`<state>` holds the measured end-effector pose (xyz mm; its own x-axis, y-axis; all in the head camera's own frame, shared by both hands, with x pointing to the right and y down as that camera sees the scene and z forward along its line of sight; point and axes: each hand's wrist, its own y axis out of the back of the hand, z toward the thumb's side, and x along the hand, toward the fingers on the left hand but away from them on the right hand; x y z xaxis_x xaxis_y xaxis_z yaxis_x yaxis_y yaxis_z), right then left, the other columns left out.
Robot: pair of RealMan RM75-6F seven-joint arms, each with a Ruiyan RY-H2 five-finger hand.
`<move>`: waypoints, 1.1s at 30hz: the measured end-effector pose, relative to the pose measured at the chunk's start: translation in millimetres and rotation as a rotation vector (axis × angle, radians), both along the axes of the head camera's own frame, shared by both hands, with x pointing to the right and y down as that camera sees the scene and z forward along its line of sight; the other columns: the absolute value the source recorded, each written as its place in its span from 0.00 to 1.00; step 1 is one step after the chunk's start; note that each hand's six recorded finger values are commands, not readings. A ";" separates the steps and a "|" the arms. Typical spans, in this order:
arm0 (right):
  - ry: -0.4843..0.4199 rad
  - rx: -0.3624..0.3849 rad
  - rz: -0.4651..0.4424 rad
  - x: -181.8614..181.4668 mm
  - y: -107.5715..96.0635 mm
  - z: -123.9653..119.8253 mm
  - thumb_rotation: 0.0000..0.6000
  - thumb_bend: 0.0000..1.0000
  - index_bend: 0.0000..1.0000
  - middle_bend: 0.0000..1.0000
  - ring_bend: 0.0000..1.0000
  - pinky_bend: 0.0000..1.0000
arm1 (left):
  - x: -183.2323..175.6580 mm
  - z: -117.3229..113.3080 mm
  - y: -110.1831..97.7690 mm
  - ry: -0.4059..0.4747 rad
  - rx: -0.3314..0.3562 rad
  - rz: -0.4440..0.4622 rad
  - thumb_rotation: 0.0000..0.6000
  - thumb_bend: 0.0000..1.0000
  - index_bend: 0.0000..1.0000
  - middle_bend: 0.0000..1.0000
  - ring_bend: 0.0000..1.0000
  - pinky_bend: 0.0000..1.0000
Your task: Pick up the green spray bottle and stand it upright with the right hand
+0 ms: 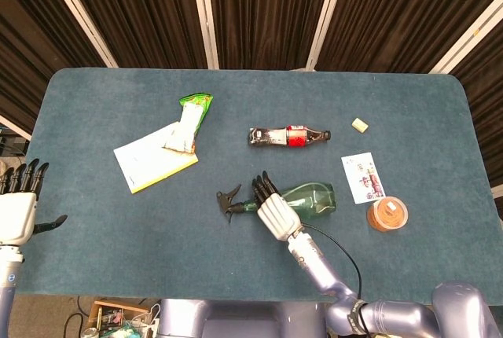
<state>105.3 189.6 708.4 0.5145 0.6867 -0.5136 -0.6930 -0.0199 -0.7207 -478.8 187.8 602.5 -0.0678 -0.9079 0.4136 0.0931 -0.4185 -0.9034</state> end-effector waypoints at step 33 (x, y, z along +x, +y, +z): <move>-0.444 0.130 0.147 21.1 -46.3 -81.2 1.00 0.50 0.96 0.19 0.00 0.12 | 13.0 -6.2 3.2 0.027 0.020 0.045 1.00 0.01 0.00 0.00 0.00 0.05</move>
